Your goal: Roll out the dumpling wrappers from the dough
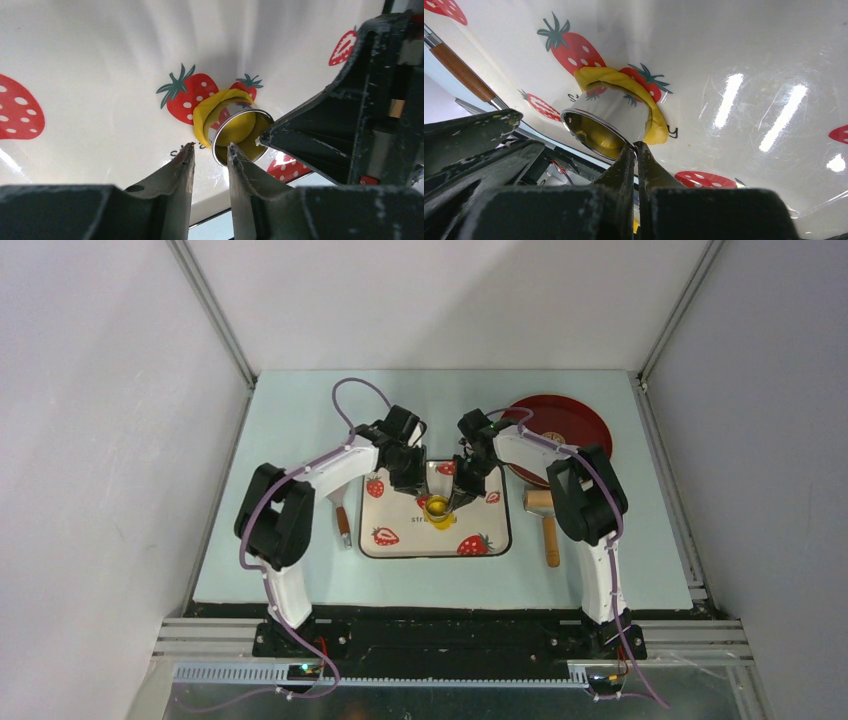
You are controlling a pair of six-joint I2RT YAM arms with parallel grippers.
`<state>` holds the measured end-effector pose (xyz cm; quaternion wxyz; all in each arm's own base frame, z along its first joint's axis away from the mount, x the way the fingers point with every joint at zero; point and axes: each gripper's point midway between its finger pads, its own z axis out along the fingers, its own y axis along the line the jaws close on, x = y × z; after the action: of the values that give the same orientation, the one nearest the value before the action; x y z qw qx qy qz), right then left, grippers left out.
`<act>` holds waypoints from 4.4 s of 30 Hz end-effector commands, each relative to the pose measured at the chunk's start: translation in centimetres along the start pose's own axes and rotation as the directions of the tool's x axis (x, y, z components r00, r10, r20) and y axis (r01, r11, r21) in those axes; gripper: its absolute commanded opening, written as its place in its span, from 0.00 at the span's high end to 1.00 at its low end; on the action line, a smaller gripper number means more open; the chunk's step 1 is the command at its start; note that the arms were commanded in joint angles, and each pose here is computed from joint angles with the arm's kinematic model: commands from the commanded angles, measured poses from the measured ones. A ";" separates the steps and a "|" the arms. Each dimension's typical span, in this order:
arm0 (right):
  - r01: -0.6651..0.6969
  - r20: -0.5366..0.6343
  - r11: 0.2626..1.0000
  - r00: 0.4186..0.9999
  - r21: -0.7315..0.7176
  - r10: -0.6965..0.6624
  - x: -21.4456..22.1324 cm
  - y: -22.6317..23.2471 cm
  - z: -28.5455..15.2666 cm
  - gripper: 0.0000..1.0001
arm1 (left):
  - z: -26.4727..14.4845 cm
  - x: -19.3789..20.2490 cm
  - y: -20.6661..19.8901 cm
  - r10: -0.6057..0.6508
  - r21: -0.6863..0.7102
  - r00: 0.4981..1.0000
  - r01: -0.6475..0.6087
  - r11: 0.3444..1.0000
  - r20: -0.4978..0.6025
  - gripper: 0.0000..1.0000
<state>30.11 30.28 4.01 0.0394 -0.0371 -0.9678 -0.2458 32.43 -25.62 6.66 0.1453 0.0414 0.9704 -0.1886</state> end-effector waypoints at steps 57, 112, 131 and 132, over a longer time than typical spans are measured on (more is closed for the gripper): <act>0.023 -0.122 0.980 0.993 0.197 0.002 3.4 -4.7 5.4 1.00 | 5.3 6.8 3.1 0.011 -0.103 0.977 -0.034 0.994 -0.213 1.00; 0.101 0.002 0.995 0.995 -0.001 -0.101 2.2 2.7 -2.4 0.44 | -3.9 1.1 1.5 -0.005 0.053 1.000 0.004 0.999 0.025 0.72; -0.060 0.103 0.982 0.992 -0.181 0.079 2.4 -1.3 -3.4 0.53 | -4.8 0.7 0.5 -0.172 0.315 0.980 0.133 0.940 0.097 0.67; -0.073 0.084 0.981 0.993 -0.177 0.089 2.3 -1.7 -2.6 0.53 | -4.8 0.6 0.3 -0.174 0.325 0.980 0.133 0.936 0.099 0.66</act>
<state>26.34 26.23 6.60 0.0056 -0.0822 -0.9536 -0.2897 29.46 -21.57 7.90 0.1520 -0.0190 0.9468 -0.2831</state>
